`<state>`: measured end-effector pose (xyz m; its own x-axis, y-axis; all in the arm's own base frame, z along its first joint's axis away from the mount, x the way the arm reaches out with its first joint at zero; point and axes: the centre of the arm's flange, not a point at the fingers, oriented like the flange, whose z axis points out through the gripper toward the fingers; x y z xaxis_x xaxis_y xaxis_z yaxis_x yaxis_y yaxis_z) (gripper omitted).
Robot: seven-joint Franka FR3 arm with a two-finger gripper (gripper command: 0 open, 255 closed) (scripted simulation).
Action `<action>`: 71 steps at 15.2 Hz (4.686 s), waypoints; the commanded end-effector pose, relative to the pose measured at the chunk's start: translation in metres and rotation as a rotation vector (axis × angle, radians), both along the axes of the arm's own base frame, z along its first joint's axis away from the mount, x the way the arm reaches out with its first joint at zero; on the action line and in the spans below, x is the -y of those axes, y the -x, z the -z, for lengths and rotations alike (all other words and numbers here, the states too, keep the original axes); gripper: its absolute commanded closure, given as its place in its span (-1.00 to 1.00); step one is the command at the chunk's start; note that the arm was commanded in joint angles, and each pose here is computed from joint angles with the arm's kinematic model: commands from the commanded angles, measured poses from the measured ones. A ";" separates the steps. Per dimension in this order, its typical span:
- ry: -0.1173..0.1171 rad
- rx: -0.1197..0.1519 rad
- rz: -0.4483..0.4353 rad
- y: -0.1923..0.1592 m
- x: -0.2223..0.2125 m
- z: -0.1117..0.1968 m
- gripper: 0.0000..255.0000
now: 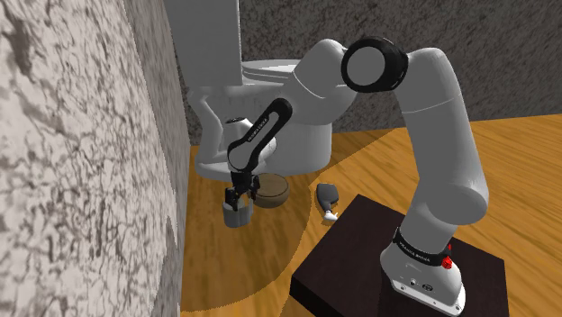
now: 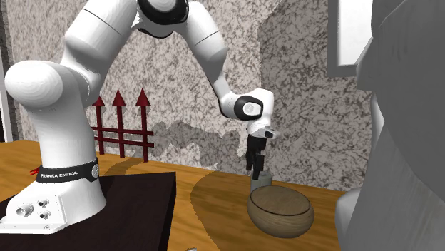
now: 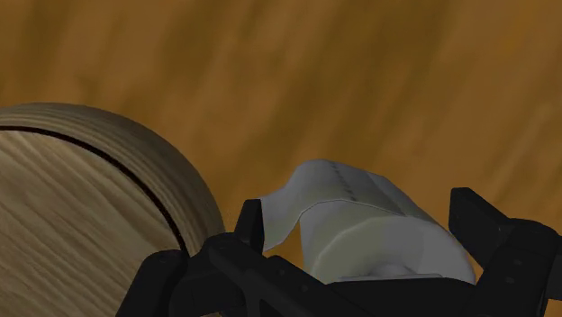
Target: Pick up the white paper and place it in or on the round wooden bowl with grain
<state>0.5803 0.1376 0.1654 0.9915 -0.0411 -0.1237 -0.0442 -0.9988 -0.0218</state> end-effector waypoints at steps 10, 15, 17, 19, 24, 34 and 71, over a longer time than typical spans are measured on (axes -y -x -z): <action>0.000 0.000 0.000 0.003 -0.002 0.035 -1.00; 0.000 0.000 0.000 0.003 -0.002 0.035 1.00; 0.000 0.000 0.000 0.003 -0.002 0.035 1.00; 0.000 0.000 0.000 0.003 -0.002 0.035 1.00; 0.000 0.000 0.000 0.003 -0.002 0.030 1.00; 0.000 0.000 0.000 0.003 -0.002 -0.023 1.00; 0.047 -0.030 -0.290 -0.075 -0.048 0.039 -1.00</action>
<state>0.6570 0.1858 0.1312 0.9586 0.2365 -0.1585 0.2429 -0.9698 0.0219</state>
